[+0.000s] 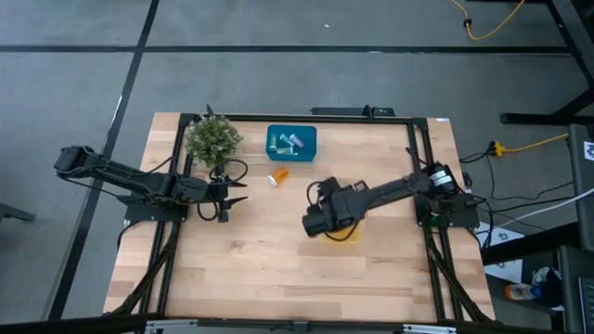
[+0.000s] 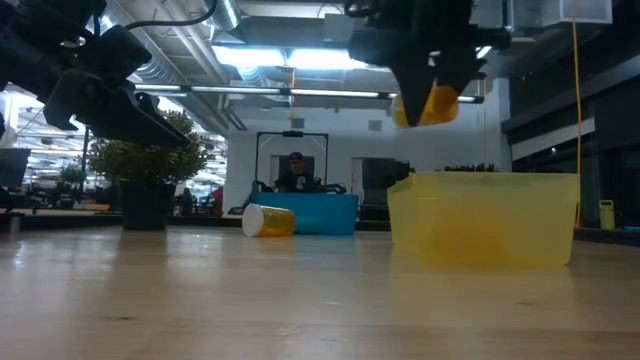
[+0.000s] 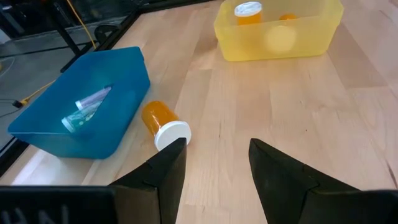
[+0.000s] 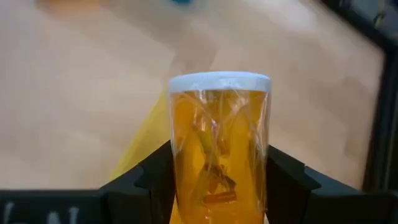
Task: Pick and place medicine bottles into bin by pill shape (circle, oval)
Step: Put the right big orange pill bottle into the yellow bin
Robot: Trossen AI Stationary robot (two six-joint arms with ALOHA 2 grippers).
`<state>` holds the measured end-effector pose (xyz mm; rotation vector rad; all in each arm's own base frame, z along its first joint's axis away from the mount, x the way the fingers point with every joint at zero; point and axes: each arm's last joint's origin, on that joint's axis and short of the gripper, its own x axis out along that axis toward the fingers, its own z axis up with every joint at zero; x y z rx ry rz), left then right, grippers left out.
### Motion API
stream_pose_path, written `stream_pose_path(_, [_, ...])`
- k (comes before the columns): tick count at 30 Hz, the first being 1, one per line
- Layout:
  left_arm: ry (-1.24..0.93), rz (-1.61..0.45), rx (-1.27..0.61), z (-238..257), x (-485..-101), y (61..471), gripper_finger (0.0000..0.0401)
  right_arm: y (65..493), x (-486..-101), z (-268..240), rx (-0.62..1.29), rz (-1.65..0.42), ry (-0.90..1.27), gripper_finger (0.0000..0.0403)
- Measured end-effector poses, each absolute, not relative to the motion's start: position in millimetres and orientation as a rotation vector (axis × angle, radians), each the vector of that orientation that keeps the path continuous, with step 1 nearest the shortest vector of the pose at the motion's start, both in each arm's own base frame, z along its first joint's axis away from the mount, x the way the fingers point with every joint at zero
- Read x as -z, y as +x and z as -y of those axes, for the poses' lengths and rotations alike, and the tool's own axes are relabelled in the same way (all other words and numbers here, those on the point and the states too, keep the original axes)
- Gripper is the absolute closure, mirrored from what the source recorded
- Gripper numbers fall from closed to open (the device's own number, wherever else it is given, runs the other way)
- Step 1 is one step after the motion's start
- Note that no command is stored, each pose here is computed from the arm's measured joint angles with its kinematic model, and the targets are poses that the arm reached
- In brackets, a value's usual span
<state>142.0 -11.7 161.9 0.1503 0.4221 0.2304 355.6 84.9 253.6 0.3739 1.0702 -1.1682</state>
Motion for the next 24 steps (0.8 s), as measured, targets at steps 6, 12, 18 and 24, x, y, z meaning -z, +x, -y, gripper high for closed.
stream_pose_path(6, [0.15,-0.422,-0.23,11.7,-161.9,142.0,0.0232,352.2,-252.3,-102.3,1.147,-1.086,0.463,0.0217])
stream_pose_path(12, [0.15,-0.422,-0.23,11.7,-161.9,142.0,0.0232,354.7,-249.7,-109.4,1.079,-1.182,0.596,0.0217])
stream_pose_path(18, [0.15,-0.422,-0.23,11.7,-161.9,142.0,0.0232,354.5,-249.3,-110.1,1.069,-1.205,0.611,0.0216])
stream_pose_path(24, [0.15,-0.422,-0.23,11.7,-161.9,142.0,0.0232,354.1,-248.9,-111.4,1.053,-1.249,0.648,0.0212])
